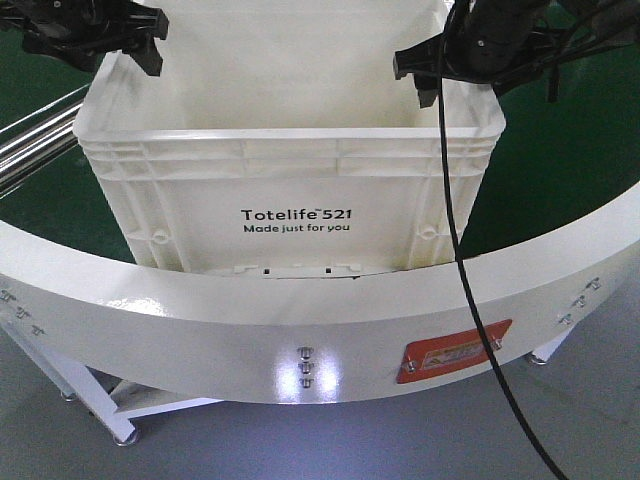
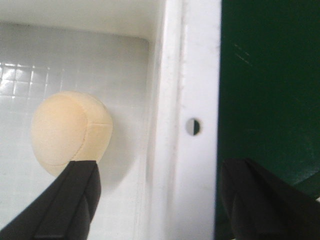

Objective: Place moving items into box and shelve
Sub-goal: 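Lower both grippers onto the tote's side rims and grip them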

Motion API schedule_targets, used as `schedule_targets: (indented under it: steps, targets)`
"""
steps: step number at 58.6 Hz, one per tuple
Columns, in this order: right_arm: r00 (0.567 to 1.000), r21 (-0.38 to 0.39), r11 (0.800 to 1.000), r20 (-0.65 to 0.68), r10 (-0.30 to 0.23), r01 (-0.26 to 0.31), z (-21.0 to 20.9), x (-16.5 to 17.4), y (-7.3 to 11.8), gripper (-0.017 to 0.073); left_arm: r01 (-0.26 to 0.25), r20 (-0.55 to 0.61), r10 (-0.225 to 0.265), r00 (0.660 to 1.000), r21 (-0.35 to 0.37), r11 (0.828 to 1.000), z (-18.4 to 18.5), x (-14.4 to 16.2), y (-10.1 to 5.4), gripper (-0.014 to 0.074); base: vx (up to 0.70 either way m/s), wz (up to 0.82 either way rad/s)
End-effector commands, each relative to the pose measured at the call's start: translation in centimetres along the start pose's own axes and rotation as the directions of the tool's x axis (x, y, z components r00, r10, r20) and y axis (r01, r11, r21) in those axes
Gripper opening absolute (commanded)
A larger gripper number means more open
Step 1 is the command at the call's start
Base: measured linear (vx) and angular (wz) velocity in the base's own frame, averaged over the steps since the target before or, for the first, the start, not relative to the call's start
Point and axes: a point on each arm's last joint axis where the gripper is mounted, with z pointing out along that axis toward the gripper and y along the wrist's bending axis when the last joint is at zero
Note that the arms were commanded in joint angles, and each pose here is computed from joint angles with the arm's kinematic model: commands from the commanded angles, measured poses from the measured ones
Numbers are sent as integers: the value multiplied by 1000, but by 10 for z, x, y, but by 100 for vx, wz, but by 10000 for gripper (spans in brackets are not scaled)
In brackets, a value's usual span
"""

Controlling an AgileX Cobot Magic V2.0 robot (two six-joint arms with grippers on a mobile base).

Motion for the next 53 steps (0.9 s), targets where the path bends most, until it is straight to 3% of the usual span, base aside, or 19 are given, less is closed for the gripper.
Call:
schedule_targets:
  steps: [1, 23, 53]
  targets:
    - [992, -2, 1000, 120, 23, -23, -31, -9, -9, 540, 3, 102, -2, 995, -15, 1000, -31, -6, -1, 594, 0, 0]
    - [993, -14, 998, 99, 64, -63, -26, -9, -22, 540, -2, 90, 5, 996, -37, 999, -30, -5, 1, 594, 0, 0]
    - [993, -41, 998, 105, 44, -40, -27, -10, -18, 540, -2, 91, 5, 996, -37, 999, -30, -5, 1, 594, 0, 0]
